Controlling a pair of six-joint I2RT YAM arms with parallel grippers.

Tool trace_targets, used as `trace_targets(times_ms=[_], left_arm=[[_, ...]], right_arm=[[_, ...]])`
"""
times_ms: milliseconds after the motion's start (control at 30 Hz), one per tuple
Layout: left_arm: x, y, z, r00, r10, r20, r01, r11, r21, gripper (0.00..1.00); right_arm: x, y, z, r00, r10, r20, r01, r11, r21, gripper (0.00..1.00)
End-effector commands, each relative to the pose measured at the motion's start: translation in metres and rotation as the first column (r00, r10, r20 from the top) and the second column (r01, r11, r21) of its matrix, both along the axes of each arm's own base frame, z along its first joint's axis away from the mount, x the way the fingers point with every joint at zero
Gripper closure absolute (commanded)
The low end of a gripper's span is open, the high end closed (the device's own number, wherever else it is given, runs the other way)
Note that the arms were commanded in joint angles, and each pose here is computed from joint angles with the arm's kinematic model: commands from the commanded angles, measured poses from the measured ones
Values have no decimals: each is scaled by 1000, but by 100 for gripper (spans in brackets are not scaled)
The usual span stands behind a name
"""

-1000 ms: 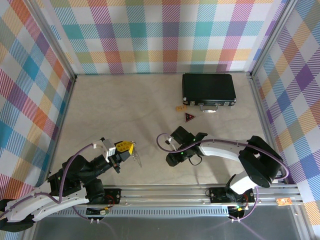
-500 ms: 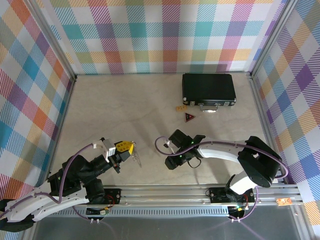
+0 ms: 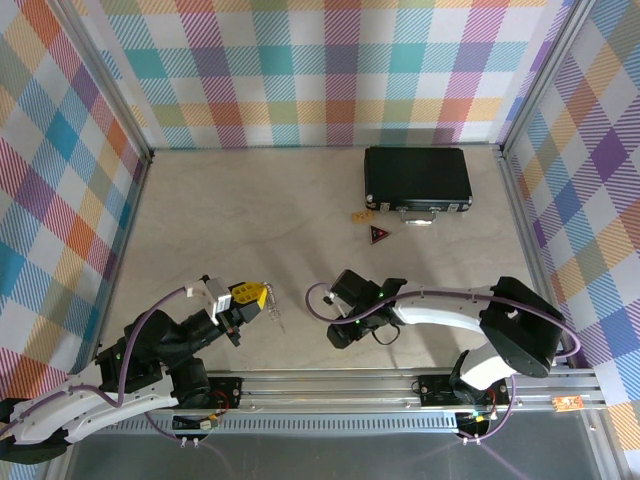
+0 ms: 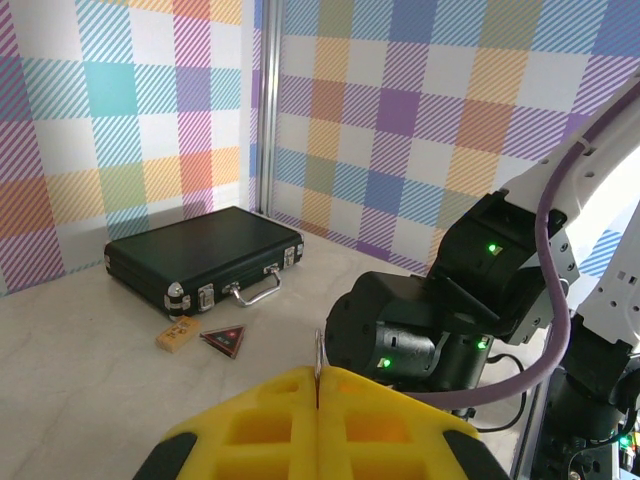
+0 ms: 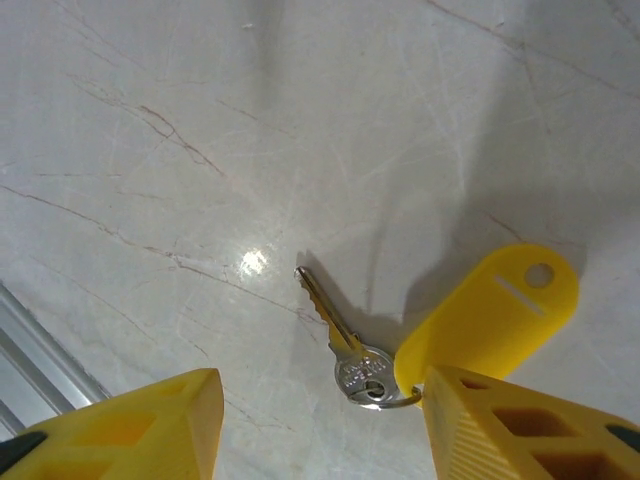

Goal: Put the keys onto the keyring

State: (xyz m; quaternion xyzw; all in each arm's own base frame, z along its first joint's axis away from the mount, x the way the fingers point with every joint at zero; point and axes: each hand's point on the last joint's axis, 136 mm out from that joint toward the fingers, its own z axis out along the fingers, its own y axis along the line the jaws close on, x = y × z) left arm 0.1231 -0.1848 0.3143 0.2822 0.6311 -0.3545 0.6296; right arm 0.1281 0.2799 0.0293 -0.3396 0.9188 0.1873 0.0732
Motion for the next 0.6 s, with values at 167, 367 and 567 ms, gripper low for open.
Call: trace_targets(times_ms=[167,367,567], left_arm=[[-5,0,12,999,-23,28,24,999,-49,100],[-6,0,12,999,-29,30,30,998,-52,100],[-6,0,11,999,-29,27,30,998,-51,100]], right_arm=[[3,-12,7,996,-81,44,82,996,-27,51],[2,-10,20,995,-77,56,76,997,19,55],[-2,-20,14,998,-39,48,40,999,-25,59]])
